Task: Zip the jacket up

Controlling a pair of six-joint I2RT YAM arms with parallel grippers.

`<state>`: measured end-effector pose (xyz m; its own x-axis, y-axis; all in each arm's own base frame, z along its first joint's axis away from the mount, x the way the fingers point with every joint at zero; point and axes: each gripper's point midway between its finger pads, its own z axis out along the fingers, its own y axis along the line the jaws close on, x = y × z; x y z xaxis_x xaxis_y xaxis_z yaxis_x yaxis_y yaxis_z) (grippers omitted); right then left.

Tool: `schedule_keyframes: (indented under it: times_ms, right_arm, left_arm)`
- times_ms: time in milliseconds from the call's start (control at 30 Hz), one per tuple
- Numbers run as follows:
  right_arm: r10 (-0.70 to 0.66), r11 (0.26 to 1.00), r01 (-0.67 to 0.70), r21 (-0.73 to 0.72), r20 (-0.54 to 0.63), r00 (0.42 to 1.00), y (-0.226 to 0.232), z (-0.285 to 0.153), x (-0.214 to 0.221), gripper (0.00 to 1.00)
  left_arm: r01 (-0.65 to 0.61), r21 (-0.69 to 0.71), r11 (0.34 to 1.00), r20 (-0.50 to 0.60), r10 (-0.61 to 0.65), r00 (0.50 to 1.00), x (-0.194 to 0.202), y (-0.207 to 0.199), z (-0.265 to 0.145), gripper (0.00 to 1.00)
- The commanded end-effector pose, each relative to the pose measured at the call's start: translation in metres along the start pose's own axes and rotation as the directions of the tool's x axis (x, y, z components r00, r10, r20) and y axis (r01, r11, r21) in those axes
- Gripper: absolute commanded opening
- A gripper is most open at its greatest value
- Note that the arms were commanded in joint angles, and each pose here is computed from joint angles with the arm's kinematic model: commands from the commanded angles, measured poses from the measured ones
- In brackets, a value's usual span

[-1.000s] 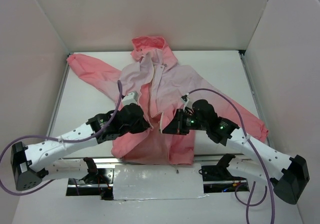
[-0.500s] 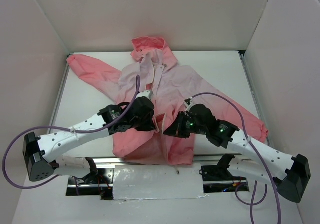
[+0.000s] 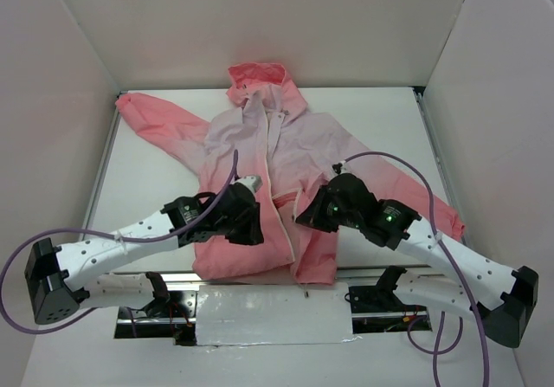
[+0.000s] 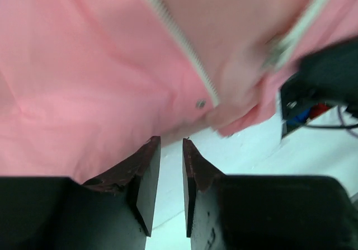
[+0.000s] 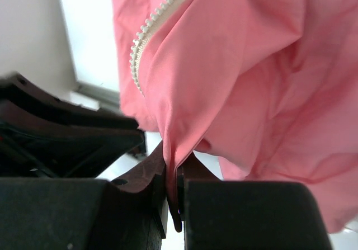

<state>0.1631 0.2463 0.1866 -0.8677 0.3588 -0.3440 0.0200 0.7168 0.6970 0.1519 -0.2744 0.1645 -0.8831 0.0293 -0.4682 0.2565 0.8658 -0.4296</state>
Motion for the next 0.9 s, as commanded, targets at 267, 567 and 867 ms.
schedule_keyframes:
  times_ms: [267,567,867]
  right_arm:
    - [-0.072,0.971,0.036,0.236,0.145,0.987,-0.055,-0.016,-0.027,0.0]
    - [-0.065,0.973,0.02,0.232,0.192,0.979,-0.079,-0.021,-0.04,0.0]
    - [-0.102,0.973,0.053,0.227,0.212,0.972,-0.088,-0.038,-0.054,0.0]
  left_arm:
    - [0.196,0.092,0.976,-0.063,-0.191,0.98,0.043,0.009,-0.007,0.7]
    - [0.483,0.122,0.867,-0.075,-0.477,0.876,0.017,-0.041,0.047,0.76]
    - [0.512,-0.202,0.835,-0.035,-0.529,0.848,0.033,-0.033,0.079,0.66]
